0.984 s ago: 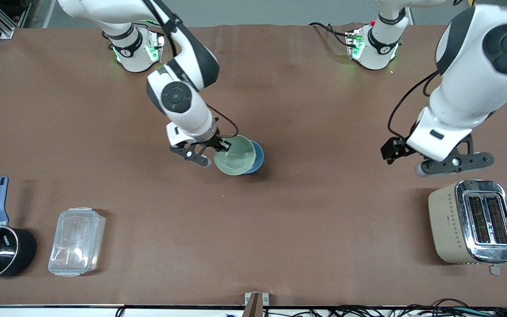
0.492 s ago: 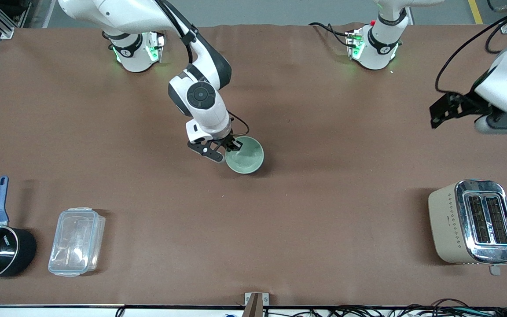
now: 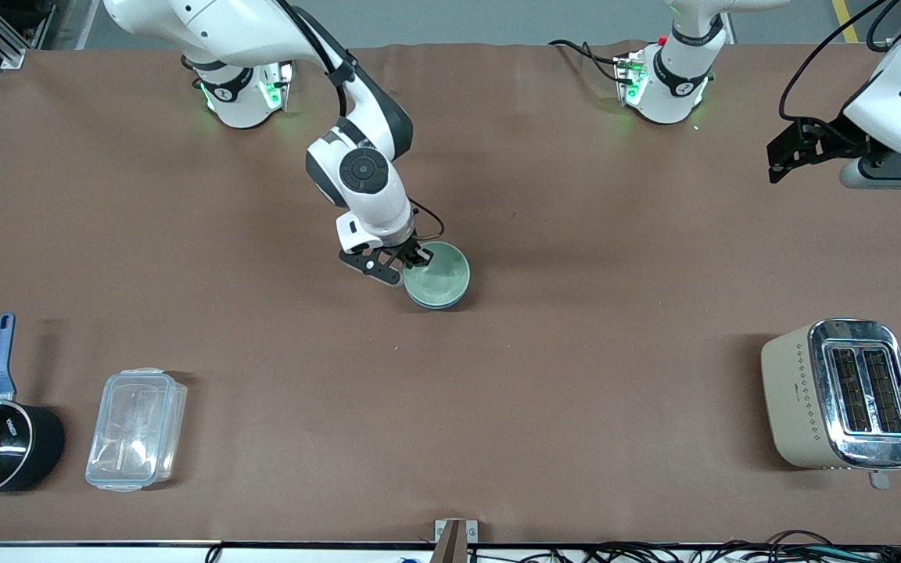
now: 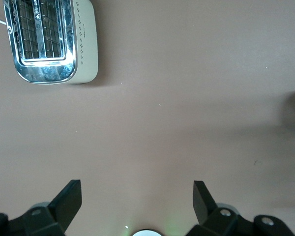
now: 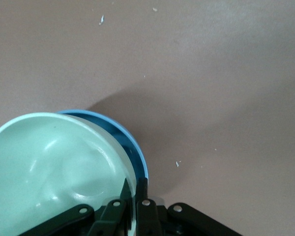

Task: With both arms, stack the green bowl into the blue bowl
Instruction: 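Hold the green bowl seated inside the blue bowl with the right gripper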

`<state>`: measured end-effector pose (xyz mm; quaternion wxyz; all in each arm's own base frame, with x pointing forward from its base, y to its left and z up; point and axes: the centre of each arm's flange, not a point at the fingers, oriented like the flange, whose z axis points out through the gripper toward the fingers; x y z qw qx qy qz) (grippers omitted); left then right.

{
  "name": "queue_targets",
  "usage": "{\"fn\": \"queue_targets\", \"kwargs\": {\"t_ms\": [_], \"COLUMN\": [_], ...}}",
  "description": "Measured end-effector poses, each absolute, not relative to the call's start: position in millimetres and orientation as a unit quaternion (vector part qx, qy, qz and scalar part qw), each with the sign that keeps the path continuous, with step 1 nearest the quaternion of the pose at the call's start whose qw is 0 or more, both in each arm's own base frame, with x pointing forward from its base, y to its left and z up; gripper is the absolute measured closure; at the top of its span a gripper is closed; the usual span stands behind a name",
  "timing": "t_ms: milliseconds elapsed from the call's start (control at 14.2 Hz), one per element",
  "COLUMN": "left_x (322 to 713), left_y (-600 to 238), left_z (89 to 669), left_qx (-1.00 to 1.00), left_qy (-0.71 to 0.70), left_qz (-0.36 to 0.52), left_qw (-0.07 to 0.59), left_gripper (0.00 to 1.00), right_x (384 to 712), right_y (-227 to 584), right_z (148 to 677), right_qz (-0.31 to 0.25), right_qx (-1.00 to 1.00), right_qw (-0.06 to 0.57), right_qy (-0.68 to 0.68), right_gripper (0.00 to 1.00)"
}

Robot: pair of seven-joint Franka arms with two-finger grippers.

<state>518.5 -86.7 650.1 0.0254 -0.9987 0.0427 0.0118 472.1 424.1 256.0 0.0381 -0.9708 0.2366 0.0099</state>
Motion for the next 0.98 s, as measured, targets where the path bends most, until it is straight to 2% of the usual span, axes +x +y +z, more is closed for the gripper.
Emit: {"fn": "queue_targets", "kwargs": {"t_ms": [422, 984], "left_x": [518, 517], "left_y": [-83, -82], "left_z": [651, 652], "left_qx": [-0.999, -0.999], "left_qy": [0.039, 0.039], "left_qz": [0.011, 0.010], "left_qw": [0.025, 0.025], "left_gripper": [0.00, 0.00], "right_x": [462, 472], "right_y": [435, 424], "right_z": [254, 251], "right_qz": [0.009, 0.005], "right_qx": [-0.972, -0.970], "right_qw": [0.037, 0.035], "right_qy": [0.230, 0.241], "right_gripper": [0.95, 0.95]}}
